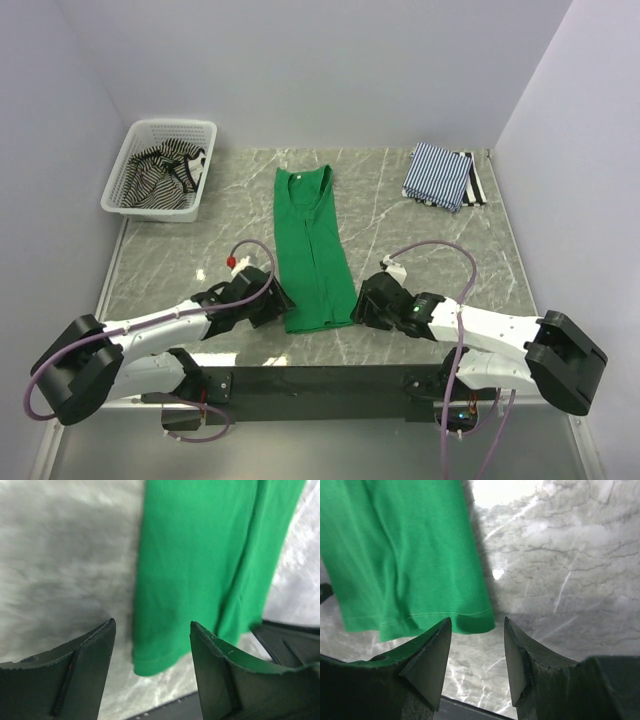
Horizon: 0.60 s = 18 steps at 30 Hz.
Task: Fold and stack the tank tops
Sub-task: Fold the tank top
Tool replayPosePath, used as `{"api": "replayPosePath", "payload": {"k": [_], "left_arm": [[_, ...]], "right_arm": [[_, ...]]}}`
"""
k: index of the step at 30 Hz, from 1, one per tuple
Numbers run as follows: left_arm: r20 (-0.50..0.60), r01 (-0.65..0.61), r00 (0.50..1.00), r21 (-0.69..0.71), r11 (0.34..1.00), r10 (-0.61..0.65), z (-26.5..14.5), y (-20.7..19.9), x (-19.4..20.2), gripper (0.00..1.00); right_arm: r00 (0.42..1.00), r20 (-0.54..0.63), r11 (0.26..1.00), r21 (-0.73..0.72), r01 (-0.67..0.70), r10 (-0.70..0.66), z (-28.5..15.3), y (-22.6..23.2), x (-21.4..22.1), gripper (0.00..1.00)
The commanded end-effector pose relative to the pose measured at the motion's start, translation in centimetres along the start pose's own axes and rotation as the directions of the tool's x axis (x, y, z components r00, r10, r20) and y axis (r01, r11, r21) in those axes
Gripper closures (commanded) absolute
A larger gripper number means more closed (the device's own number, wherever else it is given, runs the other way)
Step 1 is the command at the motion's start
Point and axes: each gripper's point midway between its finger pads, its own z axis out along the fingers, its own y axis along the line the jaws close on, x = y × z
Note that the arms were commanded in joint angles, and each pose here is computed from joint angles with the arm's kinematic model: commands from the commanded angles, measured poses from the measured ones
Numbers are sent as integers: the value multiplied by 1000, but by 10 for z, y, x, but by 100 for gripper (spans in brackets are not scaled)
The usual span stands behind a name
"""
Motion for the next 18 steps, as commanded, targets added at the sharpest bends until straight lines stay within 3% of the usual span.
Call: {"api": "replayPosePath", "payload": {"k": [1,10,18], "left_arm": [[-101,27,995,1,1000,-26,-1,9,28,32],[-184,15,982,-97,995,-33,-9,35,57,34],[-161,-3,986,-209,978,-31,-13,50,61,37]], "right_arm": [[999,24,1000,-3,-29,29,7,0,-3,46],[999,20,999,31,-32,31,13,-8,1,48],[1000,8,999,36,-28,28,12,-7,9,52]]}}
